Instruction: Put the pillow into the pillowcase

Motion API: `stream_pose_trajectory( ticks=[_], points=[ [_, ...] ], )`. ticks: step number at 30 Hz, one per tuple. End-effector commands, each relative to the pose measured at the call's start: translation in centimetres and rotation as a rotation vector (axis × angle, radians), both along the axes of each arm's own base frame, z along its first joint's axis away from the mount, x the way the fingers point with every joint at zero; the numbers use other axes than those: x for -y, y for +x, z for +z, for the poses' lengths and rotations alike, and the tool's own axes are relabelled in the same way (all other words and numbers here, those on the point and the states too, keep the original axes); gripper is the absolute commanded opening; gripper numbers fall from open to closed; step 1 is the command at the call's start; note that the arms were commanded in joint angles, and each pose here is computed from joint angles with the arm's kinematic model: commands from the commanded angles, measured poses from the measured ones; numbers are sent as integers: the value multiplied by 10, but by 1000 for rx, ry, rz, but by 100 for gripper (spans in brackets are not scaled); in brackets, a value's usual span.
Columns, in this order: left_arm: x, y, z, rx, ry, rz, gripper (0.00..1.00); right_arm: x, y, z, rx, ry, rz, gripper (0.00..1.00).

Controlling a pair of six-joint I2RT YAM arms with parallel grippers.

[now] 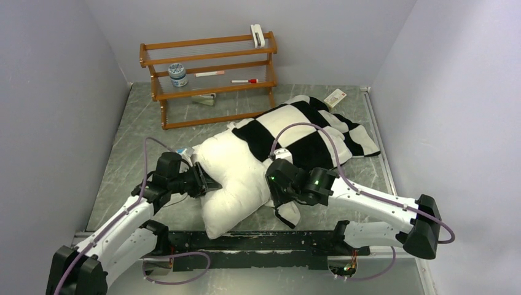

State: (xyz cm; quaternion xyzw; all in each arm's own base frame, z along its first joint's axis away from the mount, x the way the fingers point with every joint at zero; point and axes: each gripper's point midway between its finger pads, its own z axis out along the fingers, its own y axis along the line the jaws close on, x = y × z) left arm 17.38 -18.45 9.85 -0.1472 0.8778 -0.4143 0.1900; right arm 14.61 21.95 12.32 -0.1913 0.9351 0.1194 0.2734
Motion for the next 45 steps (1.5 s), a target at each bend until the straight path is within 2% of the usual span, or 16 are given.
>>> stream_pose_trajectory(
  ticks=[1, 2, 3, 6, 10, 13, 16, 18, 20, 24, 27, 30, 33, 36, 40, 45],
  points=[
    [22, 24, 29, 136, -72, -14, 22, 10, -7, -8, 11, -78, -42, 53],
    [22, 28, 33, 156, -68, 0, 11, 9, -4, -11, 28, -85, -49, 51],
    [21, 34, 37, 176, -64, 20, 6, 7, -1, -12, 43, -89, -53, 49],
    [19, 46, 52, 221, -68, 74, 5, -4, 8, -12, 74, -90, -43, 35],
    [17, 57, 63, 242, -94, 139, 5, -35, 6, 8, 108, -28, 36, 0],
    [17, 64, 70, 253, -118, 187, 5, -76, -4, 43, 129, 125, 156, 0],
    [16, 72, 73, 271, -95, 234, 5, -126, -23, 103, 164, 412, 317, 0],
    [18, 76, 75, 280, -80, 253, 5, -140, -32, 129, 190, 542, 387, 0],
    [22, 79, 74, 281, -64, 263, 5, -141, -36, 132, 197, 596, 406, 0],
    [35, 74, 58, 254, -50, 278, 5, -127, -43, 67, 117, 532, 366, 0],
    [41, 69, 46, 241, -48, 291, 5, -105, -43, 22, 67, 417, 302, 0],
    [44, 67, 46, 247, -39, 273, 5, -89, -24, 41, 134, 344, 212, 2],
    [45, 68, 59, 284, -35, 254, 5, -84, -9, 87, 215, 346, 151, 18],
    [42, 68, 72, 316, 15, 222, 21, -89, 4, 121, 291, 360, 137, 33],
    [35, 66, 87, 351, 57, 213, 46, -105, 25, 135, 387, 294, 157, 40],
    [18, 62, 94, 373, 132, 232, 59, -117, 61, 142, 508, 131, 144, 44]
  ],
)
